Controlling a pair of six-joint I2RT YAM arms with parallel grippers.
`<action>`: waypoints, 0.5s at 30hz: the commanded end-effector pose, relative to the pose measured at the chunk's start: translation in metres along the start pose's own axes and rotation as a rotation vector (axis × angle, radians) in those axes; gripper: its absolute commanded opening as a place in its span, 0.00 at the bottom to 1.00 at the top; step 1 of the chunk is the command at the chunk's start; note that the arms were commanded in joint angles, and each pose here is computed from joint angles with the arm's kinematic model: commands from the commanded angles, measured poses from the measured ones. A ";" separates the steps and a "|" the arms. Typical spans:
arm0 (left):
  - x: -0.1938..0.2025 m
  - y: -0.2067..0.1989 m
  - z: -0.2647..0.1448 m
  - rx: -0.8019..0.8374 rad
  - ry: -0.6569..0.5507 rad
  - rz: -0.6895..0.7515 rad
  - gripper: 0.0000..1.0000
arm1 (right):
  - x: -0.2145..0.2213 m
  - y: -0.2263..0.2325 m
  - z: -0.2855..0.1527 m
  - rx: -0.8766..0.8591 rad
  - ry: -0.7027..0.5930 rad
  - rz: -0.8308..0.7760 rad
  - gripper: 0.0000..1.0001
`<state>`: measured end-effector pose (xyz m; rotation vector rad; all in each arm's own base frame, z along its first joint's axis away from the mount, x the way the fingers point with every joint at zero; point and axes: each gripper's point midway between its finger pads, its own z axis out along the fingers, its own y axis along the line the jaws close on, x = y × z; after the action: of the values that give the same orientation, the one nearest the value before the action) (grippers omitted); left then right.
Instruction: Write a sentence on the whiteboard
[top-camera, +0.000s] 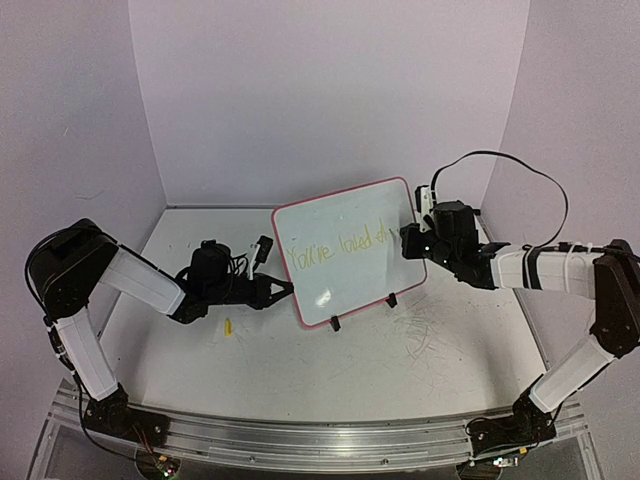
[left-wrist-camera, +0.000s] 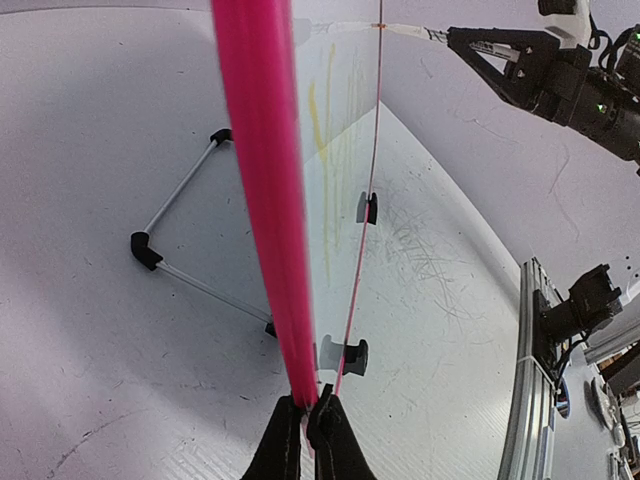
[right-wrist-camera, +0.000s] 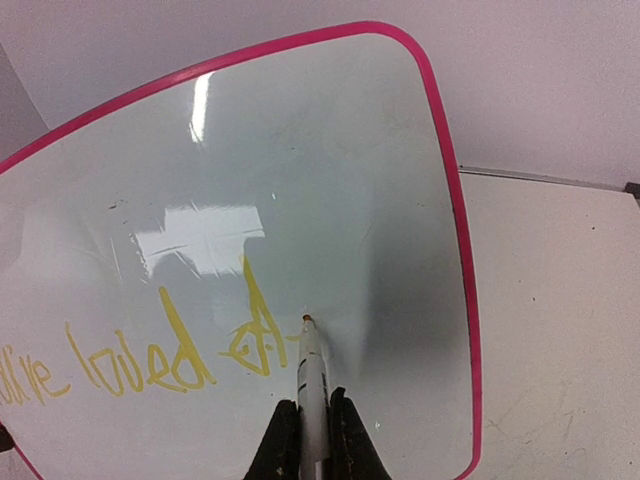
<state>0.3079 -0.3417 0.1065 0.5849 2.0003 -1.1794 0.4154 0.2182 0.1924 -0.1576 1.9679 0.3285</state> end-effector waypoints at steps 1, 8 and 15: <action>0.014 0.011 -0.001 -0.049 0.059 -0.007 0.00 | -0.021 0.009 0.003 -0.031 -0.059 0.011 0.00; 0.015 0.011 -0.001 -0.051 0.061 -0.009 0.00 | -0.010 0.012 0.004 -0.055 -0.029 0.016 0.00; 0.014 0.011 -0.002 -0.053 0.060 -0.007 0.00 | 0.007 0.010 -0.001 -0.058 0.007 0.021 0.00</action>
<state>0.3073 -0.3421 0.1058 0.5893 2.0032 -1.1776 0.4153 0.2221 0.1918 -0.1634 1.9628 0.3545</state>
